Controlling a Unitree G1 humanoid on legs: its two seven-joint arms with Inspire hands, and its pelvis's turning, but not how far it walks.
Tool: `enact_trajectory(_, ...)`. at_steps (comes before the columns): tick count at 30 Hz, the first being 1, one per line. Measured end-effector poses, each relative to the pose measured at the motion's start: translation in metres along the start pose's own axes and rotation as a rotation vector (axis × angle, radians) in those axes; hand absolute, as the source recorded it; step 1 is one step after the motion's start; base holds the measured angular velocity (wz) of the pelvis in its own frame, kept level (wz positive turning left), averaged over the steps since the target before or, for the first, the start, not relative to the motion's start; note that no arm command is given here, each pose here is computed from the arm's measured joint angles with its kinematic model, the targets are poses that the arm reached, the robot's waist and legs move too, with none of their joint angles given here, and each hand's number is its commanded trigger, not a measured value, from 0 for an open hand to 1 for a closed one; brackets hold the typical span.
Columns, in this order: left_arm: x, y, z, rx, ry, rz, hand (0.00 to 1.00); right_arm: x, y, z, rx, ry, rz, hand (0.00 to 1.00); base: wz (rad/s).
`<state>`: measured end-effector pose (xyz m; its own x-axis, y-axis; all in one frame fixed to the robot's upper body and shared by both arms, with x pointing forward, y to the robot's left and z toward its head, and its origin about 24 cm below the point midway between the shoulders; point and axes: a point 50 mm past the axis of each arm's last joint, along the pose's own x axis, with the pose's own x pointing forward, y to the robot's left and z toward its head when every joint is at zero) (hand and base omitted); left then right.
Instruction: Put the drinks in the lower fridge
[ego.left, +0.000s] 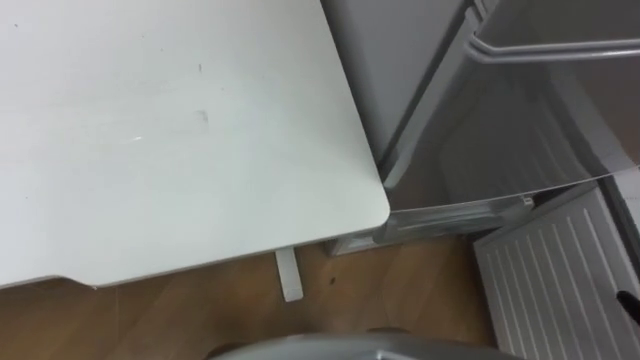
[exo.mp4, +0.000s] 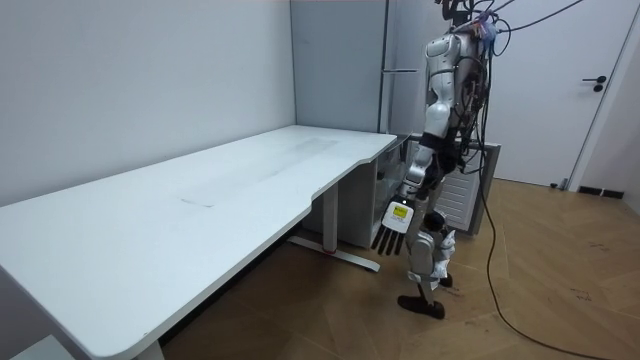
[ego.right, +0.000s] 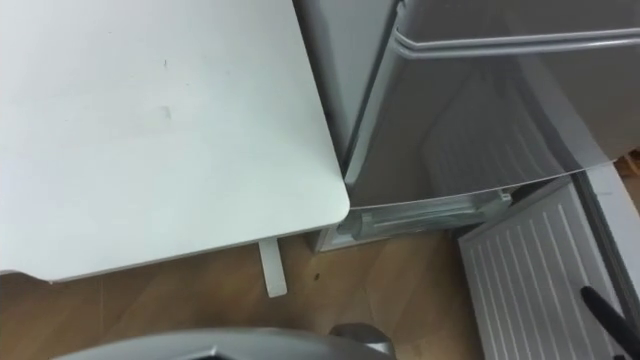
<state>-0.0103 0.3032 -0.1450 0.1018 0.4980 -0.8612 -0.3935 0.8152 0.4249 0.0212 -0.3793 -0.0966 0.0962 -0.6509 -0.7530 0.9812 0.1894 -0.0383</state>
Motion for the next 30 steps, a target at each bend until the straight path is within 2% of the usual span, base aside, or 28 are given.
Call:
enact_trajectory(5, -0.001, -0.004, -0.005, 0.062, 0.016, -0.017, 0.00, -0.001, -0.001, -0.023, -0.090, 0.065, 0.034, 0.00, 0.00)
enact_trajectory(11, -0.003, -0.007, -0.017, 0.095, 0.048, -0.030, 0.00, -0.006, 0.007, -0.062, -0.111, 0.183, 0.084, 0.00, 0.02)
enact_trajectory(22, -0.005, -0.013, -0.025, 0.092, 0.068, -0.053, 0.00, -0.010, 0.025, -0.082, -0.125, 0.250, 0.195, 0.00, 0.03)
enact_trajectory(27, -0.004, -0.018, -0.021, 0.098, 0.066, -0.067, 0.00, -0.011, 0.028, -0.085, 0.012, 0.274, 0.190, 0.00, 0.11)
enact_trajectory(30, -0.002, -0.026, -0.010, 0.123, 0.054, -0.090, 0.00, -0.011, 0.053, -0.080, 0.133, 0.274, 0.239, 0.00, 0.10)
